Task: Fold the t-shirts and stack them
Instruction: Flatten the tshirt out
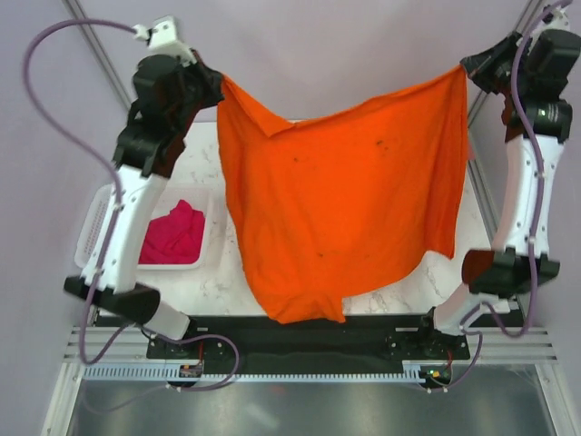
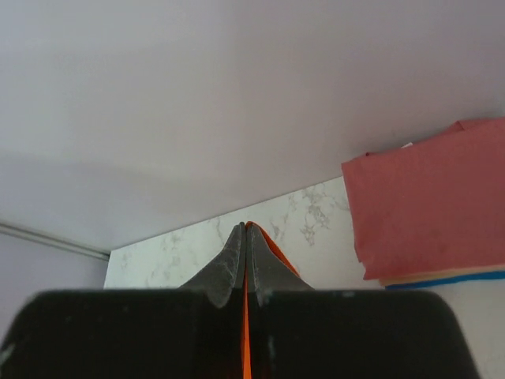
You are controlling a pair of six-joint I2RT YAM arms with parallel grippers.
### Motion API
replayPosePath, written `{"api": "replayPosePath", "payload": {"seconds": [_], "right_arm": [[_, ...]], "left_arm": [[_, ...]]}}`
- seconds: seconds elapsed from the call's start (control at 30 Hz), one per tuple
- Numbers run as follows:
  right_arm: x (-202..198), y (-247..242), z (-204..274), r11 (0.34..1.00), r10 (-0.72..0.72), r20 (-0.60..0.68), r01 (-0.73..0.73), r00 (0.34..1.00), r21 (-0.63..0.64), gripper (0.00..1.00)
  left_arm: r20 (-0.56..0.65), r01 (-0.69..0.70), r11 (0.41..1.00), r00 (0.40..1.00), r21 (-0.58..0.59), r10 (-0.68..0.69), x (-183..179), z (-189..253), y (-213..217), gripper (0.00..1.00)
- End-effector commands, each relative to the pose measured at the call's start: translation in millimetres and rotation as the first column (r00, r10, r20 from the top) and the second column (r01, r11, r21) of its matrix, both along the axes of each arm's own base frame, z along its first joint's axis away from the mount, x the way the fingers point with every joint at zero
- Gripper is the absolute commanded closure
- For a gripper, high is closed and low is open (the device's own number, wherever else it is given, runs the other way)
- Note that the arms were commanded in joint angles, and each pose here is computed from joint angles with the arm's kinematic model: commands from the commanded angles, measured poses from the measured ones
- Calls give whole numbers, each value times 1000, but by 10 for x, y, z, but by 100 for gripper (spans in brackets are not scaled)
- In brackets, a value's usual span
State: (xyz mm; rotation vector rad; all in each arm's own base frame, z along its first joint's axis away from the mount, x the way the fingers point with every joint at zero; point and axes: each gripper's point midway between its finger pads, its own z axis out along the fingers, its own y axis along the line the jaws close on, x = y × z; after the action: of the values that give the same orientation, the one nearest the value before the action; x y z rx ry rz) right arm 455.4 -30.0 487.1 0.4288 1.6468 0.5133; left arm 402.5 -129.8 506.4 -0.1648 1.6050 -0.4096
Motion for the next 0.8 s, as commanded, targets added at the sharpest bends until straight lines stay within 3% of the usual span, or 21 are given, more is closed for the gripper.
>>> {"api": "replayPosePath", "payload": {"seconds": [0.0,0.03,0.07,0.13,0.3,0.37,0.43,0.53,0.57,0.6,0.63,0.67,0.7,0.73,0.77], "right_arm": [[209,-91,823,995,-3,257,27,966,-92,100],[271,-154,920,992,-24,292,59,956,-109,100],[430,-241,899,990,-47,304,85,951,-111,100],[353,-345,1314,987,-68,447,126,892,-100,100],[78,-545,1838,967,-109,626,228,772,-113,100],[52,-612,1858,956,-122,634,262,763,-131,100],[141,-700,1663,952,-111,593,257,798,-167,100],[270,-741,1258,945,-99,516,242,851,-218,100],[123,-643,1304,947,-69,526,222,848,-234,100],[253,-670,922,954,-68,454,192,888,-231,100],[239,-631,833,957,-50,447,171,893,-235,100],[122,-556,817,958,-37,444,159,895,-240,100],[197,-585,419,964,-50,369,141,928,-224,100],[174,-571,262,967,-54,339,134,939,-216,100],[35,-532,237,968,-61,335,138,940,-211,100]], "left_arm": [[159,-106,994,982,33,100,231,481,148,98],[167,-82,996,983,24,76,412,460,28,98],[227,-69,998,971,-9,69,377,711,25,98],[285,-17,999,958,-51,31,438,896,-96,98],[463,8,995,886,-96,37,144,1523,-20,98],[503,20,997,864,-80,23,28,1625,-7,98],[510,49,997,860,-56,-13,-32,1597,-46,98],[447,89,996,892,-11,-75,-78,1231,-143,98],[347,92,996,933,22,-94,85,709,-215,98],[372,91,996,924,15,-90,-77,717,-160,98],[344,76,997,936,12,-76,-83,528,-123,98],[247,75,996,966,36,-82,33,-31,-160,98],[252,80,996,964,34,-86,-86,-86,-124,98],[169,93,994,981,51,-100,-56,-520,-153,98],[140,106,993,984,51,-112,-87,-681,-166,98]]}}
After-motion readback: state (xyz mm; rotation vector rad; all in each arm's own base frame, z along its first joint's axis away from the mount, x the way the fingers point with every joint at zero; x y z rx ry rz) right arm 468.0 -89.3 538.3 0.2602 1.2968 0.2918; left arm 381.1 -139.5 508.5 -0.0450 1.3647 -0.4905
